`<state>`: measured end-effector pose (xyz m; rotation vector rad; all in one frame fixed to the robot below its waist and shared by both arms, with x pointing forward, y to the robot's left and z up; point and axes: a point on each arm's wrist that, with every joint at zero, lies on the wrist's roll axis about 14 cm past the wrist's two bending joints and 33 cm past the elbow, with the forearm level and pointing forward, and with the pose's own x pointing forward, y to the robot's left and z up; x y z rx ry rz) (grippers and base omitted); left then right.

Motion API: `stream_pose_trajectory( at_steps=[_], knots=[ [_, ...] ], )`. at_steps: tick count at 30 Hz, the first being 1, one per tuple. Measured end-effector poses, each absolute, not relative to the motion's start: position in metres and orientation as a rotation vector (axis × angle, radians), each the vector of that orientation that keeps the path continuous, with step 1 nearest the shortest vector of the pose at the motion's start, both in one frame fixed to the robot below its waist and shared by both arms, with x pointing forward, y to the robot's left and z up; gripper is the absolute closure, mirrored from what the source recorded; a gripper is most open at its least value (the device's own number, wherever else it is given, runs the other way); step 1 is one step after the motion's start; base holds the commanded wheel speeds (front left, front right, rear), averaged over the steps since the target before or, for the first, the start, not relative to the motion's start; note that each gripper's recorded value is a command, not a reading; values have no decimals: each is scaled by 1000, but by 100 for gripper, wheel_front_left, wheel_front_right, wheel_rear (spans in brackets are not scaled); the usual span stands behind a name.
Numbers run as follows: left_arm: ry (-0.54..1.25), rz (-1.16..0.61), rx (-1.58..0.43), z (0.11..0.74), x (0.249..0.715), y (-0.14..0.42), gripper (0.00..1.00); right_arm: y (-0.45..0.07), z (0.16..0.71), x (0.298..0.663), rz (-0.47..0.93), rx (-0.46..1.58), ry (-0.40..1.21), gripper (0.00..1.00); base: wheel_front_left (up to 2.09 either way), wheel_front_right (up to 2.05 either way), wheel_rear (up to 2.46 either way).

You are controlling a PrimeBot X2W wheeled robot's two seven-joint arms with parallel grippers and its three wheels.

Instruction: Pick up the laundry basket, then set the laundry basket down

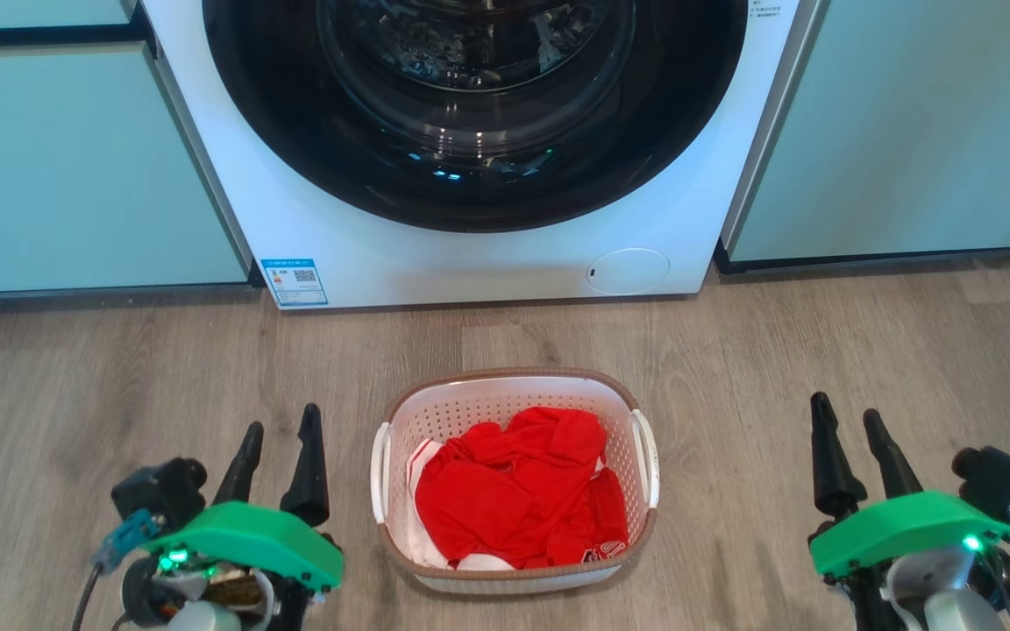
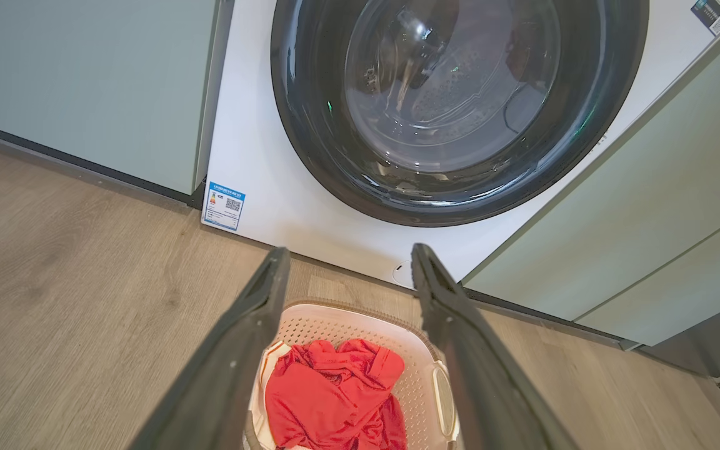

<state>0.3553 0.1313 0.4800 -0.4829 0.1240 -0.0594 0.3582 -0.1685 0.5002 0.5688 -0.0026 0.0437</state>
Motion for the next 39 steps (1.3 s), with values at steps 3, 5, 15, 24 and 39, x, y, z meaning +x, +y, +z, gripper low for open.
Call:
stream_pose_trajectory(
  at_steps=[3, 5, 15, 24, 39],
  knots=[
    [115, -62, -466, 481, 355, 131, 0, -167, 501, 358, 50, 545, -6, 0, 0, 0, 0],
    [110, -60, -442, 482, 356, 131, 0, -166, 501, 357, 55, 522, -7, 0, 0, 0, 0],
    [87, -83, -345, 482, 350, 126, 0, -161, 507, 356, 81, 405, -37, 0, 0, 0, 0],
    [40, -108, -265, 489, 349, 120, 0, -155, 513, 356, 109, 301, -64, 0, 0, 0, 0],
    [-24, -148, -115, 497, 346, 111, 0, -143, 521, 352, 159, 129, -114, 0, 0, 0, 0]
  ],
)
